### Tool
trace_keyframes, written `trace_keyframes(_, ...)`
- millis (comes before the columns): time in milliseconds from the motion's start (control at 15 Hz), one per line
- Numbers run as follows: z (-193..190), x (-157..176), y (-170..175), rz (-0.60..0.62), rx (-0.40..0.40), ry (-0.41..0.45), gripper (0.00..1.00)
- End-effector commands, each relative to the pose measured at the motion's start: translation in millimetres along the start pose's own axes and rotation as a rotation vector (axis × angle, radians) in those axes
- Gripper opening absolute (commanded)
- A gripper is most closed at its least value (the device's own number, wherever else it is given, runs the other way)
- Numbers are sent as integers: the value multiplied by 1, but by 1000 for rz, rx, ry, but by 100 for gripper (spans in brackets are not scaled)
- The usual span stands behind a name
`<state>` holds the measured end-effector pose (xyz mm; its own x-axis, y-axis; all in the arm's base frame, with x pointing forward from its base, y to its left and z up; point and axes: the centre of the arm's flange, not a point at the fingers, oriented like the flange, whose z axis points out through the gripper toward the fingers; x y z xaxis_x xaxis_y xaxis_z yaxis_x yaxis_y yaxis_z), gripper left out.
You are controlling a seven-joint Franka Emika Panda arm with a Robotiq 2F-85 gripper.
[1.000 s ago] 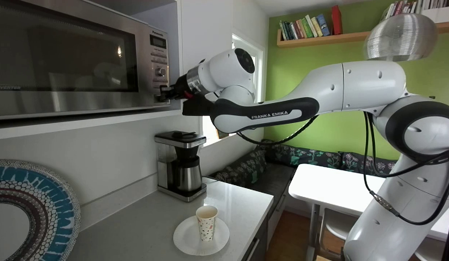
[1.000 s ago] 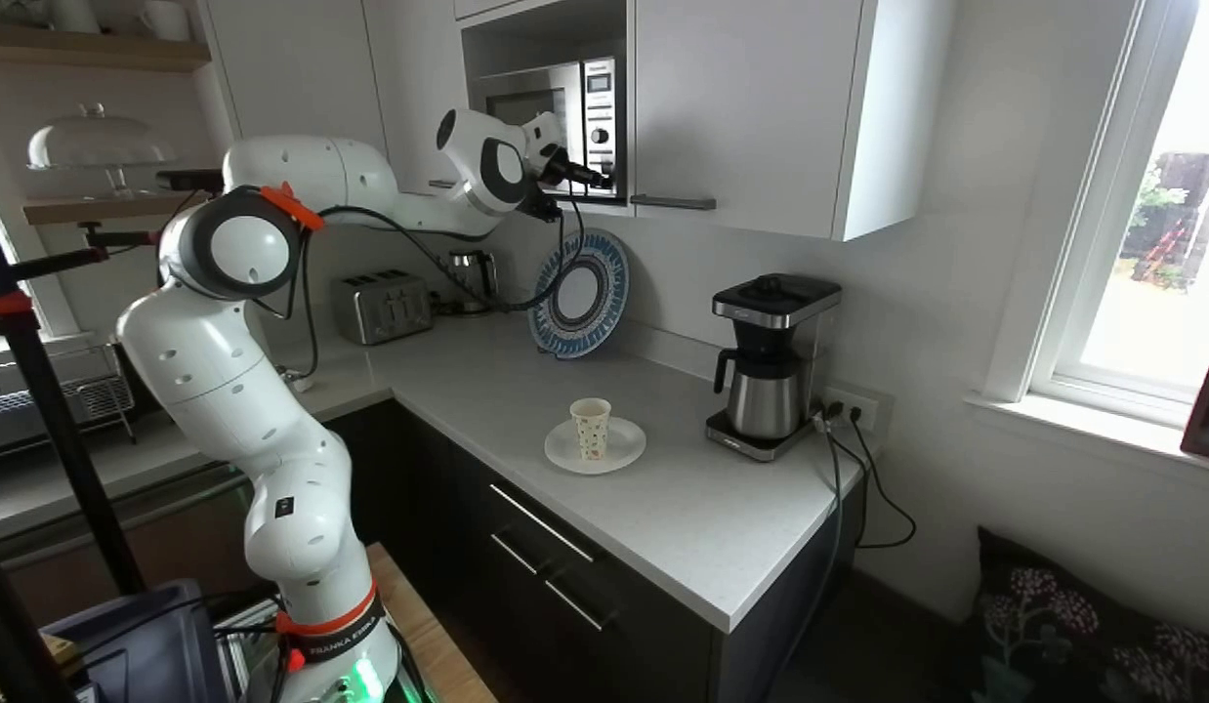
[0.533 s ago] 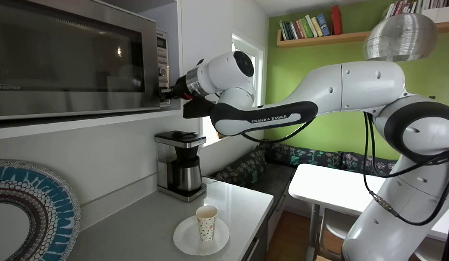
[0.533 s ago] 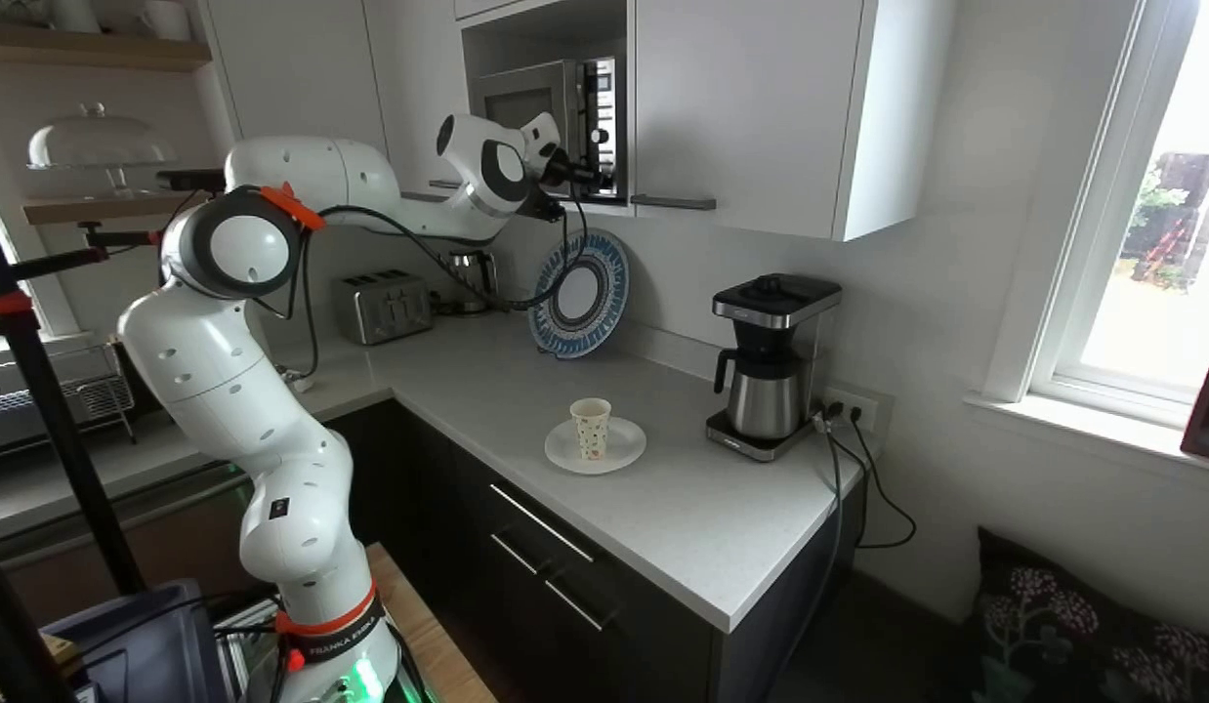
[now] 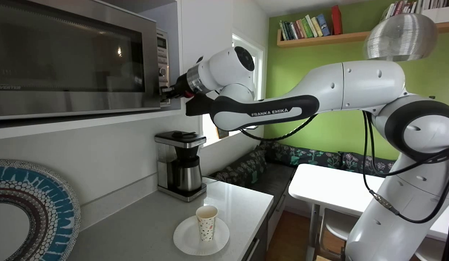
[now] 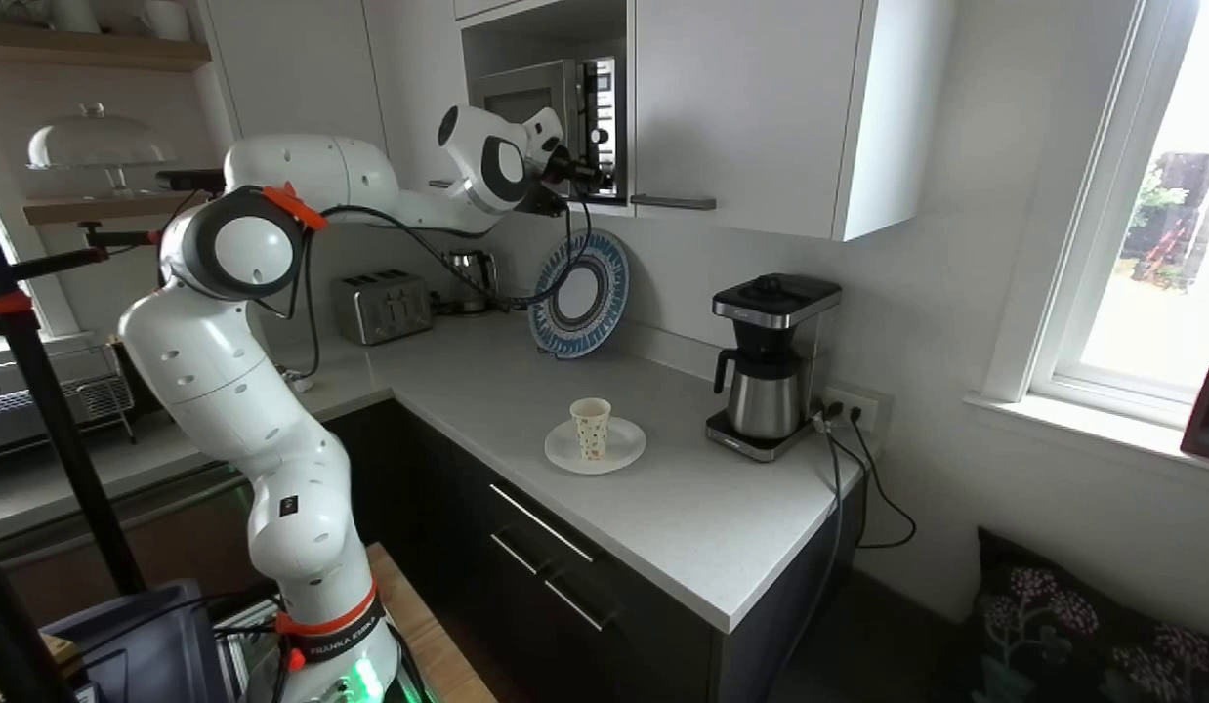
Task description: Open the microwave door
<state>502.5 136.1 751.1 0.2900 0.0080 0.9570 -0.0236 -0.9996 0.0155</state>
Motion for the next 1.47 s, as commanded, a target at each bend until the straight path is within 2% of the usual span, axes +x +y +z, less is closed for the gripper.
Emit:
trace_keyframes(0,-11,17,20,-20,20,-111,0)
trace_keyframes(67,-15,19,23,-27,16,-140,26)
trace_keyframes(200,-23,23,29,-42,28,-180,33)
trace_keyframes(533,-47,41,37,-82,69,-226,71)
trace_keyframes(800,-68,53,38,-110,131,-246,99)
trace_keyframes(1067,-89,65,39,-136,180,-258,100)
trace_keyframes(1400,-125,82,32,-182,195,-348,100)
